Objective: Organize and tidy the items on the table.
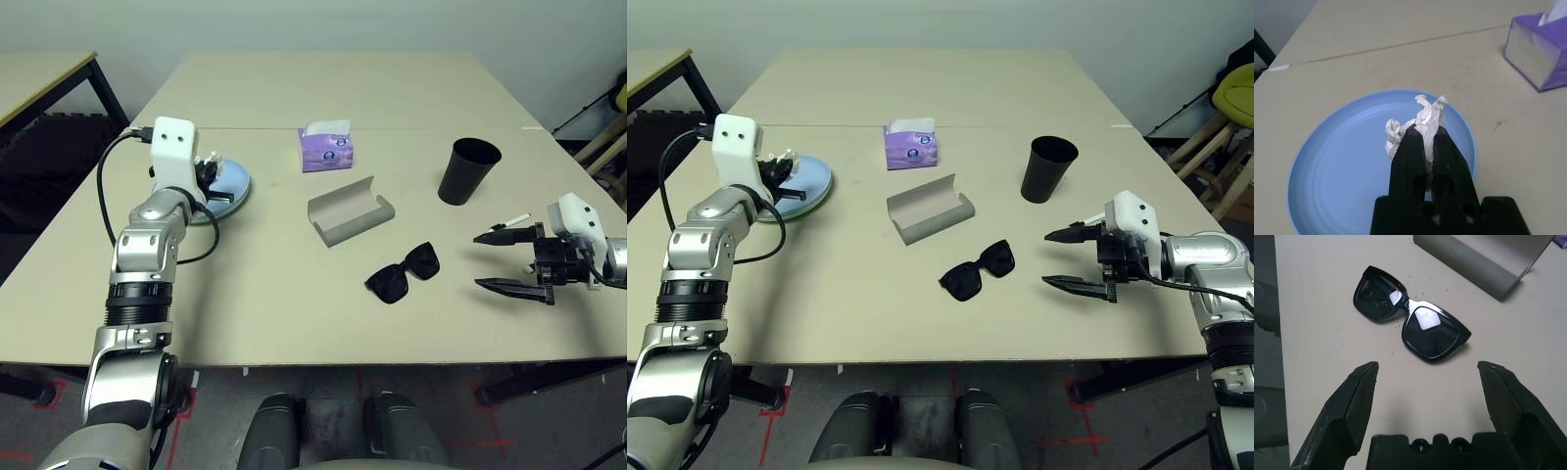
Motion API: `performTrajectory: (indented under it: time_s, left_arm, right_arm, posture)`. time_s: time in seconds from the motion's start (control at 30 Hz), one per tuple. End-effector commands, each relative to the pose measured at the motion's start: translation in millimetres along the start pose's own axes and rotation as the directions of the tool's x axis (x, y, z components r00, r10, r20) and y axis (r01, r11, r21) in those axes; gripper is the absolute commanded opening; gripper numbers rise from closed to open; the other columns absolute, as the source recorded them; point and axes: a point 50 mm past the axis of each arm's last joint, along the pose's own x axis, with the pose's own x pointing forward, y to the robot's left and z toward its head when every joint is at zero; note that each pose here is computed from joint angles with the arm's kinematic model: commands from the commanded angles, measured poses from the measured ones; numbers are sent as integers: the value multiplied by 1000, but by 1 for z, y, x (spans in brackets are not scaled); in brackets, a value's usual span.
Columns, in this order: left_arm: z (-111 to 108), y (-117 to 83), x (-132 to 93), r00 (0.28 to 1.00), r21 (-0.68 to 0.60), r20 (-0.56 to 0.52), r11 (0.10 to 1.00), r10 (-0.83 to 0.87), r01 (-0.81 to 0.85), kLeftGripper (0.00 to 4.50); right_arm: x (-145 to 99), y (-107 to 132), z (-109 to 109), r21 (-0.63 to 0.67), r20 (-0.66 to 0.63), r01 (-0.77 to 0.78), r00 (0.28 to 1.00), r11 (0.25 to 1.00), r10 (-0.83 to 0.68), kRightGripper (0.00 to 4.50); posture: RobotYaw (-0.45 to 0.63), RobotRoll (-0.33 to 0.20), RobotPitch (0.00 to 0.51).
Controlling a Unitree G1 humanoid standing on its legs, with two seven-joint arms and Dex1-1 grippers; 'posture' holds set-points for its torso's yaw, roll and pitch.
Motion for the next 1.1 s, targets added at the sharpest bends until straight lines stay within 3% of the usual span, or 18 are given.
performTrajectory:
  time_s: [0.03, 0.27, 0.47, 0.7, 0.93, 1.03, 1.1]
  left_arm:
    - [-5, -3, 5, 999, 44, -21, 998, 37, -36, 31]
    - [-11, -1, 9, 996, 50, -47, 996, 80, -78, 31]
    - [-10, -2, 9, 996, 50, -48, 996, 79, -77, 1820]
    - [-2, 1, 6, 998, 59, -1, 996, 70, -70, 4484]
    - [14, 3, -10, 986, 63, 122, 992, -113, 106, 4484]
    - [28, -8, -28, 926, -5, 225, 950, -303, 312, 4484]
    - [31, -15, -39, 886, -40, 230, 906, -402, 421, 4484]
  right_arm:
    - [-3, 2, 0, -3, -9, 4, 1000, 1000, -4, 4500]
    - [-3, 3, -1, 4, -10, 8, 1000, 1000, -8, 4500]
    - [-3, 4, -2, 8, -8, 10, 1000, 1000, -10, 4500]
    - [-2, 4, -1, 10, -7, 11, 1000, 1000, -11, 4500]
    - [-3, 0, 2, 0, -2, 15, 1000, 1000, -15, 4500]
    - [-3, -2, 3, -3, -3, 16, 1000, 1000, -16, 4500]
    - [-3, -2, 3, -5, -8, 12, 1000, 1000, -12, 4500]
  posture:
    - [-41, 0, 43]
    - [-47, 0, 43]
    - [-47, 0, 44]
    - [-39, 0, 45]
    - [-24, 0, 44]
    - [-14, 0, 43]
    - [-14, 0, 43]
